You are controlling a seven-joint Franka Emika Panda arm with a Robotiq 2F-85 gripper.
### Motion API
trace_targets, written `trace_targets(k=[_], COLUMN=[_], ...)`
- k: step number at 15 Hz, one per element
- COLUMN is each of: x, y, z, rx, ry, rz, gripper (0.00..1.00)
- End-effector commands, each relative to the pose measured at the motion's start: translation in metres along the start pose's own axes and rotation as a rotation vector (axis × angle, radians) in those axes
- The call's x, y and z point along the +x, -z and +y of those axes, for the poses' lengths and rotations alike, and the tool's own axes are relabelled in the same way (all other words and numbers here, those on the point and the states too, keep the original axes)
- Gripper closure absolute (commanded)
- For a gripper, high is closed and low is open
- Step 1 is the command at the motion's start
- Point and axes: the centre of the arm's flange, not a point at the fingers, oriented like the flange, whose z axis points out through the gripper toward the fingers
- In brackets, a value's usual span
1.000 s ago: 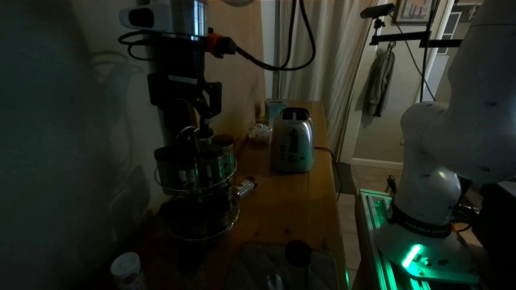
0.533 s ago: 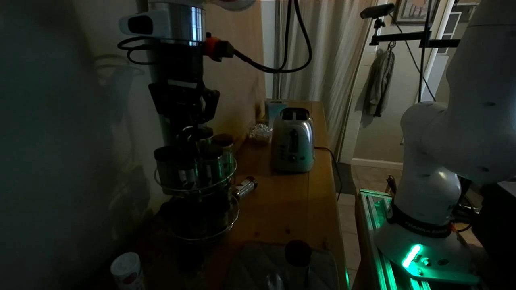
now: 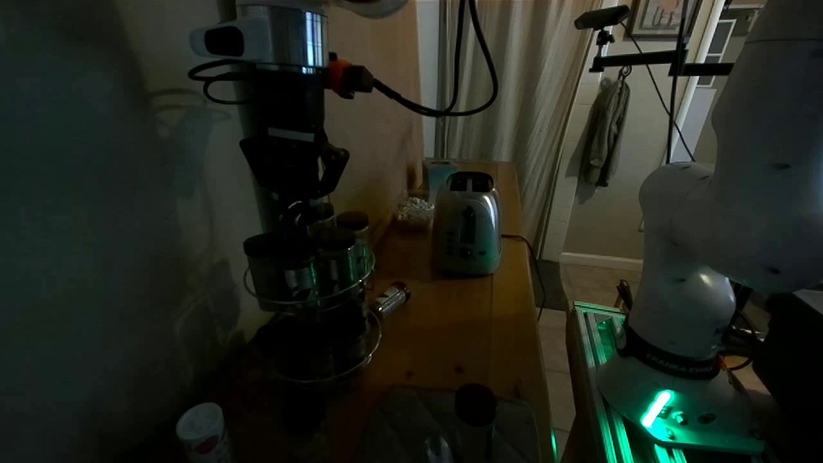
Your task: Turn the seasoning rack around, pick up the white container and put it in the slot of the rack
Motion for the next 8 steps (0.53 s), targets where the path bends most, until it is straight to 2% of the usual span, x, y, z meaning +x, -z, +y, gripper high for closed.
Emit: trace_targets(k=[1, 7, 8], x=[-0.0003, 0.0001, 0.0003], y=[0.0029, 0.0040, 0.0044], z=[0.0107, 0.0068, 0.0056], rx=[0.001, 0.016, 0.029], ry=[-0.006, -0.089, -0.118], rz=[-0.025, -0.060, -0.066], gripper=[0.86, 0.90, 0.81])
